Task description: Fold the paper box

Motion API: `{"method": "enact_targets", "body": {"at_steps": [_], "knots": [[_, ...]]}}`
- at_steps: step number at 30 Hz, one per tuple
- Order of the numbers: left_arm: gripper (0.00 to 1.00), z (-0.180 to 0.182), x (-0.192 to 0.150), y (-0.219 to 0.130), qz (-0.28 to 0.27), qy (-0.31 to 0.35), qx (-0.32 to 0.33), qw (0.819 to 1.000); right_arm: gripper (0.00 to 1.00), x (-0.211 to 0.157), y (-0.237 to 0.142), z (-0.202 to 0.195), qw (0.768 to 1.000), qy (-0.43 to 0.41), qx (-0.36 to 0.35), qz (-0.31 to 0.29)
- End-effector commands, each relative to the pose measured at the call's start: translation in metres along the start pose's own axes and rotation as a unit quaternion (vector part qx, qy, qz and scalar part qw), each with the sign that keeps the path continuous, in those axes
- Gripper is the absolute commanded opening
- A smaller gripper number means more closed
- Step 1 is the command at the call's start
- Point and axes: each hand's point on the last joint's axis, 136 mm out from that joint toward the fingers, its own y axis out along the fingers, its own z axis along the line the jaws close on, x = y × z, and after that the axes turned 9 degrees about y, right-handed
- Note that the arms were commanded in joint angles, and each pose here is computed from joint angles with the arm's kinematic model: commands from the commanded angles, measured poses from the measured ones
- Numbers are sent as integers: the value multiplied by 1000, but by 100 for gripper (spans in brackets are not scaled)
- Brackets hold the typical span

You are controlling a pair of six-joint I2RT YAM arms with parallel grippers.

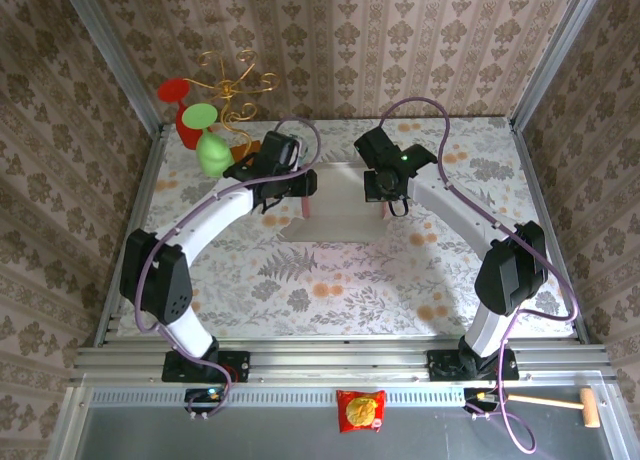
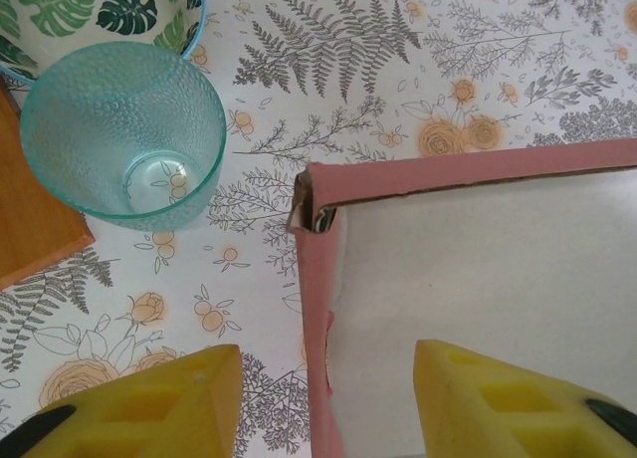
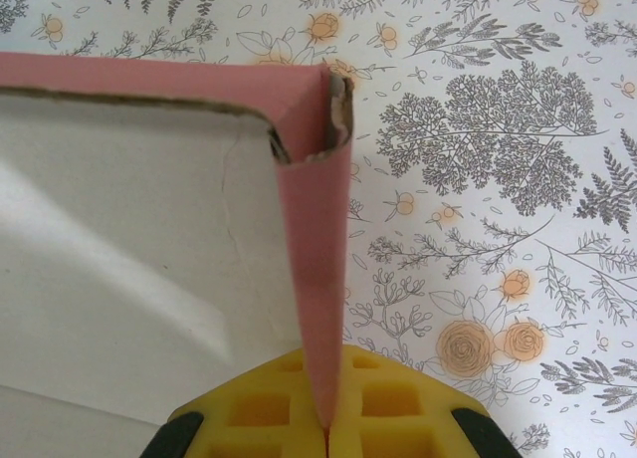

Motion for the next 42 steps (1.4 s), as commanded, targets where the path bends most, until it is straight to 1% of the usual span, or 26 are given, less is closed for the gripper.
{"method": "enact_targets", "body": {"at_steps": [1,3,7,9,11,12,17,20,21,23,24,26,29,32,34,36,37,39,41,42], "knots": [[43,7,-3,13,11,0,13,1000,0,1,-12,-4,1000,8,11,-1],[36,7,-6,19,19,3,17,1000,0,0,-12,-5,1000,9,12,1],[26,17,-13,23,36,12,59,998,0,2,-13,-7,1000,14,13,-2],[16,22,-14,22,36,14,79,996,0,2,-12,-9,1000,15,11,-2],[2,26,-13,18,33,22,100,994,0,2,-12,-9,1000,15,11,-2],[0,27,-13,16,33,25,111,993,0,1,-12,-9,1000,15,11,-1],[0,33,-11,6,46,59,175,982,0,1,-9,-11,1000,14,1,-1],[0,30,-9,3,44,68,179,981,0,1,-9,-10,1000,14,5,-2],[2,27,-9,4,42,66,172,982,0,1,-9,-9,1000,13,6,-2],[26,20,-6,2,29,59,144,987,0,2,-10,-9,1000,16,10,-3],[34,16,-4,1,23,53,129,990,0,3,-11,-9,1000,17,13,-4],[46,7,-3,1,13,33,83,996,0,4,-12,-8,999,22,23,-3],[52,2,-5,3,9,0,31,999,0,5,-12,-8,999,26,35,-2],[53,-2,-8,8,6,-8,6,1000,0,5,-11,-8,999,26,37,1],[52,-4,-8,11,5,-9,-2,1000,0,4,-10,-7,999,25,39,3],[48,-5,-8,16,9,-9,-4,1000,0,3,-9,-7,999,27,38,5],[42,-5,-9,18,11,-9,-3,1000,0,3,-9,-7,999,27,39,6],[25,-5,-8,20,11,-8,-3,1000,0,3,-10,-8,999,28,37,5],[4,-4,-6,19,10,-5,4,1000,0,3,-10,-11,999,25,30,3],[0,-2,-5,17,9,-2,16,1000,0,2,-9,-14,999,23,23,3]]}}
